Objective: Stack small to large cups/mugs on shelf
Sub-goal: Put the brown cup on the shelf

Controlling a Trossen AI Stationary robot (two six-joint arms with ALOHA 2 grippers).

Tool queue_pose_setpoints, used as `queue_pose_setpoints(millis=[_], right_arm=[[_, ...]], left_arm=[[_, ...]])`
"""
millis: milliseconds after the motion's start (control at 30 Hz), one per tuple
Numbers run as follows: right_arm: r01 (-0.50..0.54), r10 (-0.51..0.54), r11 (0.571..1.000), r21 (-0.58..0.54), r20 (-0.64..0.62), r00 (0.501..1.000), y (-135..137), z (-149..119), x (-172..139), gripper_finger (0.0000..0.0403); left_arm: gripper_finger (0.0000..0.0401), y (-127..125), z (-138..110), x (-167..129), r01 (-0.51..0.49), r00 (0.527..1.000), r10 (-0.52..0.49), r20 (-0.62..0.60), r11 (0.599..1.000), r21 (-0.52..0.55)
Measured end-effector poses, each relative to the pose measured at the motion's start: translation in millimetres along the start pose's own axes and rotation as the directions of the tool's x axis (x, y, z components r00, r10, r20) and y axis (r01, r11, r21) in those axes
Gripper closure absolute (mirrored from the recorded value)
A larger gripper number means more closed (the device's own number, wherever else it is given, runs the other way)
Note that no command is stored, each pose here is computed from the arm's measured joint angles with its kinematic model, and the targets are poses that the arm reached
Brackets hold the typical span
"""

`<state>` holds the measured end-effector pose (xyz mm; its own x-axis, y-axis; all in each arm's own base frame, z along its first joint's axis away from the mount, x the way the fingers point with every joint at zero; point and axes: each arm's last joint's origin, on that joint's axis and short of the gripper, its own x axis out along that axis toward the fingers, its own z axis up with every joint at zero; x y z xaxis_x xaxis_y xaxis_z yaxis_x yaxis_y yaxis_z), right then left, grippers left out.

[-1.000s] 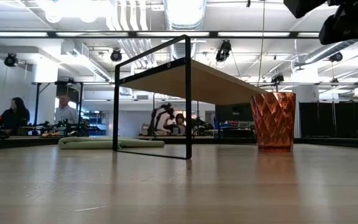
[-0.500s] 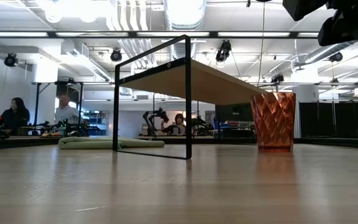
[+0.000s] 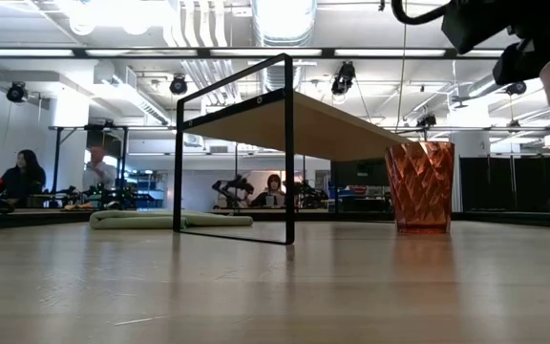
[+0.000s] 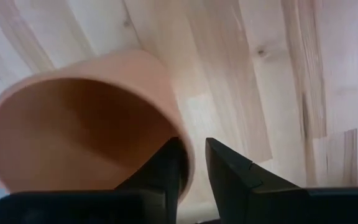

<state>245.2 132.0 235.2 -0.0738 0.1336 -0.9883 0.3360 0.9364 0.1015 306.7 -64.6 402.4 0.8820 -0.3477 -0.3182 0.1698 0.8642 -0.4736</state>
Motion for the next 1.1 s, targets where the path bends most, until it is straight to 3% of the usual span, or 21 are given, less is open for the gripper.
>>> queue_pose_setpoints(millis=[200,367,533,600,667,733,867,1100], right_arm=[[-0.029,0.029,1.000,-0.004,0.025,0.999,2.5,0.3,-9.5,0.0385],[-0.052,0.054,0.998,-0.025,0.048,0.997,8.2,0.5,-33.8,0.0393],[0.039,-0.038,0.997,-0.060,0.023,0.999,3.3,-10.7,-73.1,0.0393],[0.106,-0.102,0.993,-0.059,0.063,0.993,-0.6,-15.0,-90.4,0.0393],[0.074,-0.057,0.992,-0.099,0.170,0.984,-1.8,-14.5,-106.6,0.0393],[0.062,-0.033,0.992,-0.111,0.251,0.967,-5.1,-15.4,-122.5,0.0394],[0.110,-0.082,0.993,-0.053,0.378,0.922,-23.8,-17.9,-149.7,0.0394],[0.169,-0.211,0.977,0.126,0.577,0.789,-79.3,-25.6,-191.2,0.0394]], left_arm=[[0.0401,0.0,0.0,0.0,0.000,1.000,0.000,0.000,1.000,0.000],[0.0401,0.0,0.0,-0.1,0.000,1.000,0.000,0.000,1.000,0.000],[0.0401,-0.1,0.0,-0.1,0.001,1.000,-0.001,0.000,1.000,0.000],[0.0401,-0.1,0.0,-0.1,0.000,1.000,0.000,0.000,1.000,0.000],[0.0401,-0.1,0.1,-0.1,0.001,1.000,-0.001,0.000,1.000,0.000],[0.0401,-0.2,0.2,-0.3,0.001,1.000,-0.001,0.002,1.000,0.000],[0.0401,-1.4,2.3,-0.4,0.012,1.000,-0.012,0.022,1.000,0.004],[0.0401,-2.7,4.5,-0.6,0.024,0.999,-0.024,0.045,1.000,0.010]])
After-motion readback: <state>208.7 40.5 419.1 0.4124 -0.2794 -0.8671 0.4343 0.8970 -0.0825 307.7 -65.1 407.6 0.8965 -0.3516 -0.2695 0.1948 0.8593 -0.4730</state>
